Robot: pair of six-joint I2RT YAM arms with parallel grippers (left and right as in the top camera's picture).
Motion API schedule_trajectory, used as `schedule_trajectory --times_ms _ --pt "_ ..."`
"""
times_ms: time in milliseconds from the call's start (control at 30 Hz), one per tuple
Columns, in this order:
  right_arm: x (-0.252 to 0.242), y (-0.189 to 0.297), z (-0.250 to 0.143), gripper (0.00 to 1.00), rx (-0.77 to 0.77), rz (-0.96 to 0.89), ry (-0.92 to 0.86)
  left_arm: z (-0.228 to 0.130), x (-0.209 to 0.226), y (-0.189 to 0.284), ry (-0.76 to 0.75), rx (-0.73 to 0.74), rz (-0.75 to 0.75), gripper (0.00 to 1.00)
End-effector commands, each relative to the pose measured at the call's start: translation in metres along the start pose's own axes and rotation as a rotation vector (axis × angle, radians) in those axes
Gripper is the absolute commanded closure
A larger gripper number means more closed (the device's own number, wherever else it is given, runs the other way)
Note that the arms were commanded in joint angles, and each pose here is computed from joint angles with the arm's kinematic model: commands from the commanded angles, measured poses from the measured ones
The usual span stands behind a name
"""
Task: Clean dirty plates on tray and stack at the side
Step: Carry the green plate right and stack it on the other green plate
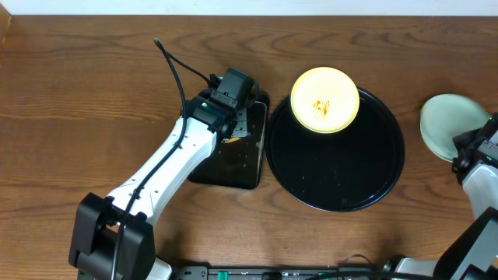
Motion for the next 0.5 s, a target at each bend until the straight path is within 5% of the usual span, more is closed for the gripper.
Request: schedule_trajectory --times_ms 0,100,467 --pt "0.028 0.003 -0.001 0.60 0.030 0.170 0.103 -0.001 0.005 -0.004 0.005 0.002 0.028 0.93" --pt "0.063 0.013 -0.014 0.69 0.079 0.387 0.239 -0.001 0.005 -0.004 0.005 0.003 0.028 0.92" --pt "0.163 0.090 -0.088 0.49 0.267 0.896 0.701 -0.001 0.005 -0.004 0.005 0.002 0.028 0.92"
Point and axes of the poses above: each gripper's point midway between its finger pads, its own y axis back along the fingers, its own x axis along the line the jaws close on, z = x × y, the point moved 4 cm from there along y, back along the fingers, and after that the axes turned 7 degrees about y, right-handed, at the moved point
